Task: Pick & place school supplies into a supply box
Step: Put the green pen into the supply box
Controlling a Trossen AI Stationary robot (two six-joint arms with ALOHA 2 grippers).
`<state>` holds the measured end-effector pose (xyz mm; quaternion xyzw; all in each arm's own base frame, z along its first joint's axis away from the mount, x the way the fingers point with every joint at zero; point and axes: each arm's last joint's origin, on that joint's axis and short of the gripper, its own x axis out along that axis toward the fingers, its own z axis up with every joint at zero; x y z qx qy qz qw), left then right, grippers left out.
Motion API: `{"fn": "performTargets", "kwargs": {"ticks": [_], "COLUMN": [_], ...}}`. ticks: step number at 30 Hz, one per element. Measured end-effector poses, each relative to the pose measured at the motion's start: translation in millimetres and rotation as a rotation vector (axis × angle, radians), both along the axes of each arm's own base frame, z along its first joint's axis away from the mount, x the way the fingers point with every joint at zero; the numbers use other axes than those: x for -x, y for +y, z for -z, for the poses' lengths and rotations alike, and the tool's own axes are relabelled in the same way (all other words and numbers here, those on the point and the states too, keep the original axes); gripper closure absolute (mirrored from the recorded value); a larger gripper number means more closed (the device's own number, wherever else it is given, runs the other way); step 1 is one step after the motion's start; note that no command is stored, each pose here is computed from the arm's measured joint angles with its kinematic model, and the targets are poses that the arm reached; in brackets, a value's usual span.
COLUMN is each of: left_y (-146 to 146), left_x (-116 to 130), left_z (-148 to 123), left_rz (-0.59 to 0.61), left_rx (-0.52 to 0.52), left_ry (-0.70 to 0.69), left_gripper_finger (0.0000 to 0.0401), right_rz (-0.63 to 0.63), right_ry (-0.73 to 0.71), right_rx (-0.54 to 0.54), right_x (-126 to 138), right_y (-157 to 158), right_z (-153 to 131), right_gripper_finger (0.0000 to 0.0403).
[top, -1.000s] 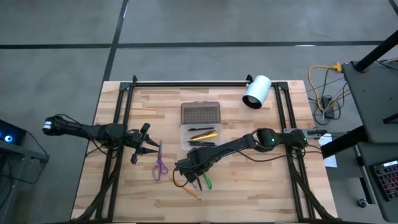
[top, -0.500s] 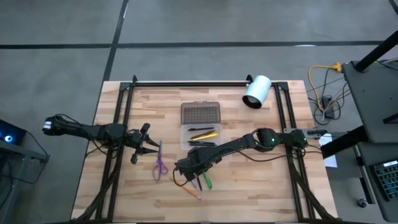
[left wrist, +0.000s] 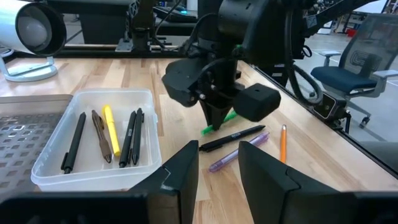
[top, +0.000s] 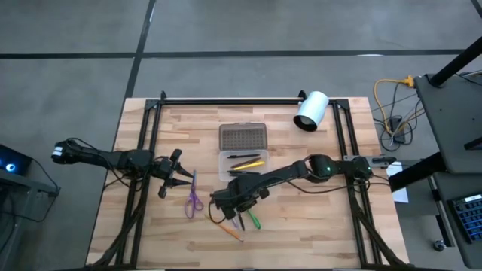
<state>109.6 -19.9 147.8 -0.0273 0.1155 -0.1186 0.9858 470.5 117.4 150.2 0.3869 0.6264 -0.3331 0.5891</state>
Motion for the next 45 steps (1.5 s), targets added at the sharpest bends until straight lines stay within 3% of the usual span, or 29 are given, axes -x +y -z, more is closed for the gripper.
{"fn": "performTargets", "kwargs": {"ticks": [7, 12, 17, 23, 27, 45], "left_y": [0, 0, 0, 0, 0, 0], "left_x": [0, 0, 0, 0, 0, 0], "left_z": [0, 0, 0, 0, 0, 0], "left_rz": [0.000, 0.000, 0.000, 0.000, 0.000, 0.000], "left_rx": [0.000, 0.000, 0.000, 0.000, 0.000, 0.000], "left_ry": [0.000, 0.000, 0.000, 0.000, 0.000, 0.000], "left_gripper_finger": [0.0302, 0.0302, 0.0302, 0.0302, 0.0302, 0.0302], "right_rz": [0.000, -0.112, -0.341, -0.604, -0.692, -0.878], "right_ry": [0.014, -0.053, -0.110, -0.135, -0.117, -0.042], "right_rx": [0.014, 0.005, 0.021, 0.134, 0.292, 0.552], "right_x": [0, -6, -9, -11, -11, -10], "right_y": [-6, -10, -12, -17, -20, -18], "right_z": [-16, -30, -39, -41, -43, -45], "right_gripper_finger": [0.0389, 0.0390, 0.0390, 0.0390, 0.0390, 0.0390]}}
